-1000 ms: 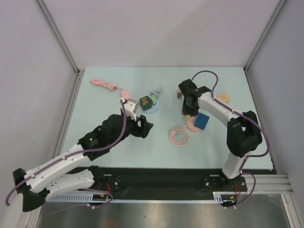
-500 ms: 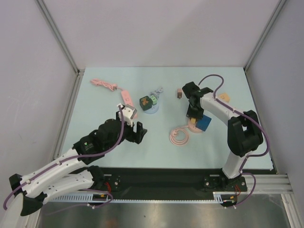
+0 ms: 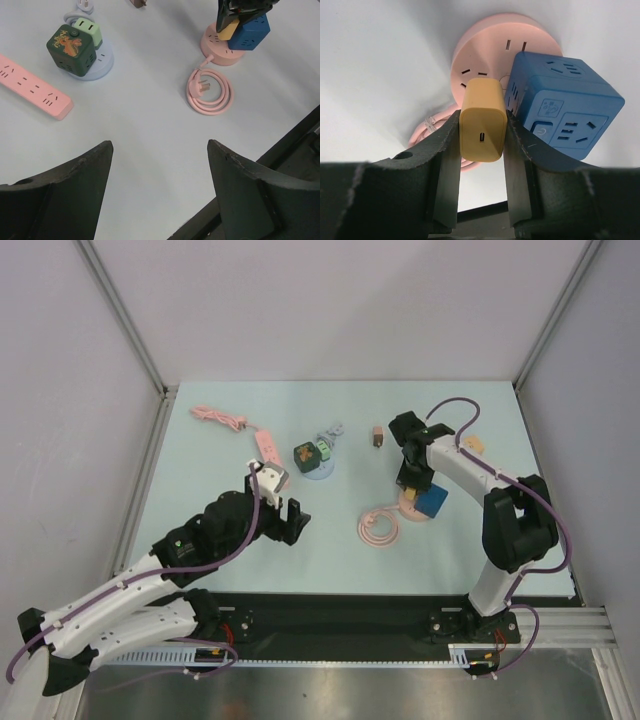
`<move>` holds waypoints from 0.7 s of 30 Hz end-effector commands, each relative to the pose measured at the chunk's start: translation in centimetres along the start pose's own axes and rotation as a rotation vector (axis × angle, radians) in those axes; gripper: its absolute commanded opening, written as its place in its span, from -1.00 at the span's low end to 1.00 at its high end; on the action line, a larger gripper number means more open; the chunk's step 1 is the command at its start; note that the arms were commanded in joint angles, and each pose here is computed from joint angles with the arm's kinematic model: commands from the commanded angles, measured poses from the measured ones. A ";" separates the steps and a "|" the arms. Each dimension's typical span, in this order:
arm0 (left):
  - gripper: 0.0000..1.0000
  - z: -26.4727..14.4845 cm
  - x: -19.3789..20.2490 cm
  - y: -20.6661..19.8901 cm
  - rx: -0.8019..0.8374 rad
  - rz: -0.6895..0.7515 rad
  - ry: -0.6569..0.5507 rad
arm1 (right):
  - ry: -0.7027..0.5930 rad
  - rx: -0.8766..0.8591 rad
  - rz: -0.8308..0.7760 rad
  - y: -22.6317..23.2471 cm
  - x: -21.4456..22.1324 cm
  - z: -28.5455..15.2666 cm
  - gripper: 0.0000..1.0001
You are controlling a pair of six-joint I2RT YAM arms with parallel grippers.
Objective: Insert the plug
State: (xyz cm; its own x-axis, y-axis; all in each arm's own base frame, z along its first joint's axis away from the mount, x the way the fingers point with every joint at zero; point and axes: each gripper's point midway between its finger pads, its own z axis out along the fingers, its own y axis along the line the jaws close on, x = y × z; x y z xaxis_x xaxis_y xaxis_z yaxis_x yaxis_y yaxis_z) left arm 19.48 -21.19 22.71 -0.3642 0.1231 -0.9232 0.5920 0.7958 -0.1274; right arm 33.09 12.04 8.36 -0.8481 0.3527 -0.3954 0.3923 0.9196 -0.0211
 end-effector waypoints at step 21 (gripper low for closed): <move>0.66 -0.3 -0.4 -0.7 0.057 0.026 -0.022 | -0.058 0.069 0.107 0.5 -0.4 1.7 -1.00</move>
State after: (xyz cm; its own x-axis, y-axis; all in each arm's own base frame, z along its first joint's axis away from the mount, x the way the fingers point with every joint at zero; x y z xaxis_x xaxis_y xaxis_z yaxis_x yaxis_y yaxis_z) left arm 18.85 -21.62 22.96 -0.3578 0.1295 -0.9248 0.6291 0.7653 -0.1363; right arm 33.26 12.38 7.05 -0.8079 0.4203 -0.4131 0.4736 0.8802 -0.0306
